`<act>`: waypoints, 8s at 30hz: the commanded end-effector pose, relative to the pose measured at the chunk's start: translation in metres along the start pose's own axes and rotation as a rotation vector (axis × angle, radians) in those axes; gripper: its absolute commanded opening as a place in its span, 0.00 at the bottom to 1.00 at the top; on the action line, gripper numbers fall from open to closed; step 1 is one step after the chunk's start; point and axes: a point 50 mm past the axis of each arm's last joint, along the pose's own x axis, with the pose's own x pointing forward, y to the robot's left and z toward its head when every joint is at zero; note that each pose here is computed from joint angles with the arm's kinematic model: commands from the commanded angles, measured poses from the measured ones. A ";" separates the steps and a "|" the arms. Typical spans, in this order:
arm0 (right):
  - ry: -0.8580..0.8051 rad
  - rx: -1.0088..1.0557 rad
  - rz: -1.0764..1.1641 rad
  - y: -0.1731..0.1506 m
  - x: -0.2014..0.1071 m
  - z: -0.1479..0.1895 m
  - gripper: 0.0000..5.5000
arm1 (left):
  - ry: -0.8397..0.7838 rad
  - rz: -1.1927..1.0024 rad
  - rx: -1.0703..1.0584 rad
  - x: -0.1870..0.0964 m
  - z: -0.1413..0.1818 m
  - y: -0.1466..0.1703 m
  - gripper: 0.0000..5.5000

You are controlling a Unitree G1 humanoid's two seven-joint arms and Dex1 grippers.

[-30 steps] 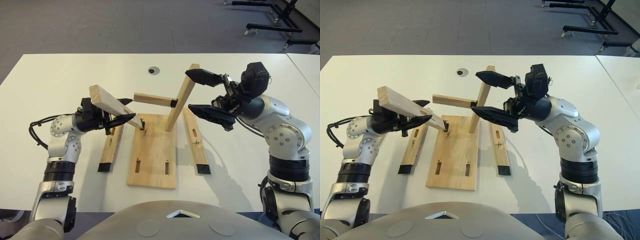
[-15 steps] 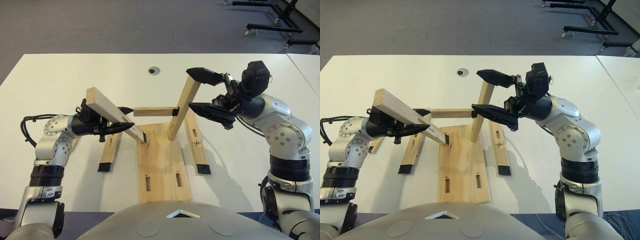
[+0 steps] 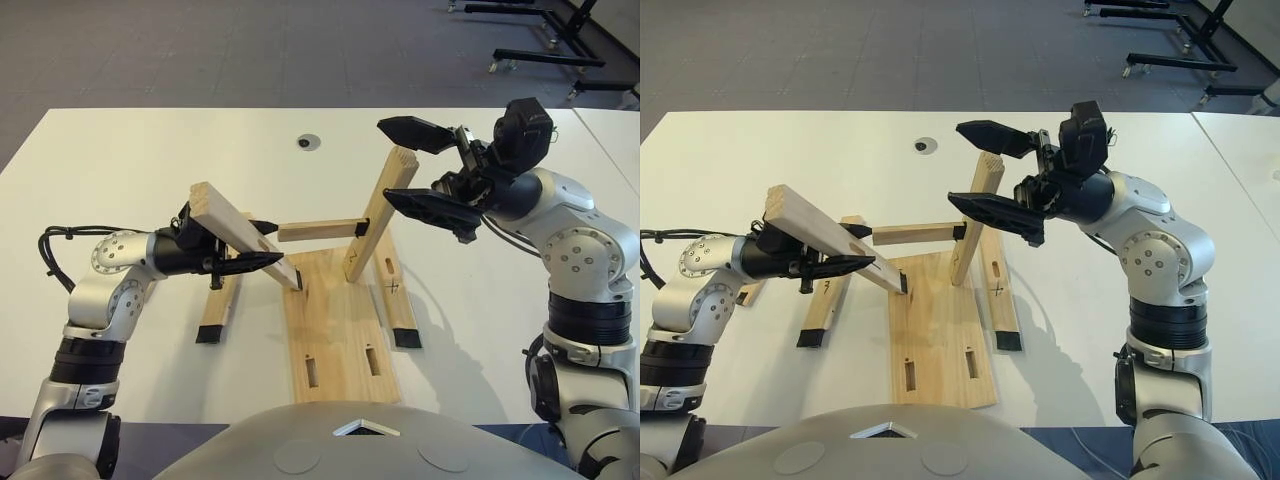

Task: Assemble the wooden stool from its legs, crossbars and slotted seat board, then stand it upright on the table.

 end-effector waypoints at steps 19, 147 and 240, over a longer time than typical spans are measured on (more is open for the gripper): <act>0.034 0.068 0.008 -0.002 0.001 -0.014 0.97 | 0.137 -0.011 -0.157 -0.003 -0.017 0.005 0.37; 1.044 -0.861 0.504 -0.002 0.054 -0.092 0.97 | 0.369 -0.129 -0.143 0.020 -0.016 0.028 0.37; 0.608 -0.303 -0.189 -0.025 -0.061 -0.007 0.98 | 0.014 0.101 0.146 -0.016 -0.006 0.018 0.73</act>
